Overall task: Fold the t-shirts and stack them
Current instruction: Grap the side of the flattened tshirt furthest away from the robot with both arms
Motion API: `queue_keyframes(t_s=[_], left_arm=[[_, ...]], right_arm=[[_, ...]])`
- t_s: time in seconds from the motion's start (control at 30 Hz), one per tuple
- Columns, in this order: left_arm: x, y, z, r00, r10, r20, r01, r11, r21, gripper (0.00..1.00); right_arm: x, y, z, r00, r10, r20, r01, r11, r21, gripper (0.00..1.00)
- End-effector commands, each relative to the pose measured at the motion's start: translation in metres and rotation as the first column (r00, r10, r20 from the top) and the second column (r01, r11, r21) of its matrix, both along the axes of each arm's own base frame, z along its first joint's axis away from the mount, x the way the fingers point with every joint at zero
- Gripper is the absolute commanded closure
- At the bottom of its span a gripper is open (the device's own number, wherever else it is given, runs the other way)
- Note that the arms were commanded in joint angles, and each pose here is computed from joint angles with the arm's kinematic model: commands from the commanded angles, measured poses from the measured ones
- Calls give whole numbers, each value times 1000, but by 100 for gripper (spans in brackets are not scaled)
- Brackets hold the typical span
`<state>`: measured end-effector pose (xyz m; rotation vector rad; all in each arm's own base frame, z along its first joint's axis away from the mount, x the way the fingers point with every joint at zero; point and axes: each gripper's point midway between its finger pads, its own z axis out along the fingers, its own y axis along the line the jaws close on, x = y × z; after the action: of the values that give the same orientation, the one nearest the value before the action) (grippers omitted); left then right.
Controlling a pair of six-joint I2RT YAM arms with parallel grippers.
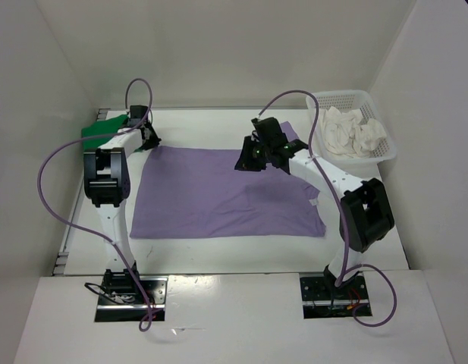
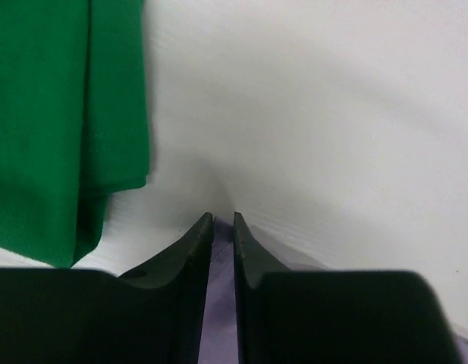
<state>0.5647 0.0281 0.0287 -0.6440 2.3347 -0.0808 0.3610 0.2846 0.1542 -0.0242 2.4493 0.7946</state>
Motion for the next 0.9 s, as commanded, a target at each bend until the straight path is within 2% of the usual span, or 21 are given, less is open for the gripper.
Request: queue_keyframes(t_s=[0.0,0.17,0.2,0.27,0.3,0.33,0.47,0.67,0.73,0.8,0.83,0.87], left_arm=[[9,4,1,1000,6,17,-6,1000,19,81],[2,13,16,999,31,33,-33,998,61,91],[0,14,13,999,38,24,-40,997,69,94],[1,15,25,998,38,46,-42,997,70,98],[-2,16,21,998,45,36,-48,996,77,100],[-4,16,24,998,45,39,-48,996,77,100],[-4,16,34,998,39,59,-43,996,84,100],[-11,7,45,996,31,83,-34,999,28,100],[-8,4,52,994,31,104,-33,999,15,100],[-10,2,53,994,32,106,-32,999,-3,100],[-10,0,53,994,24,106,-23,1000,-11,100],[-10,-1,54,994,31,107,-29,999,-18,100]], right_arm=[[20,3,23,997,-13,72,12,1000,20,76],[62,-18,22,990,-91,106,92,996,-2,68],[77,-20,33,984,-105,147,105,994,5,67],[108,-41,15,975,-161,153,170,984,-45,64],[126,-46,24,964,-191,183,201,979,-37,64],[143,-59,0,960,-222,169,238,967,-85,64],[214,-128,-14,883,-406,236,442,888,-125,63],[272,-167,-51,827,-482,290,553,791,-262,56],[279,-184,-59,814,-498,301,578,749,-325,52],[298,-196,-61,787,-518,334,613,716,-333,50],[307,-197,-36,765,-526,370,635,711,-302,48],[310,-199,-36,758,-532,378,644,702,-304,48]])
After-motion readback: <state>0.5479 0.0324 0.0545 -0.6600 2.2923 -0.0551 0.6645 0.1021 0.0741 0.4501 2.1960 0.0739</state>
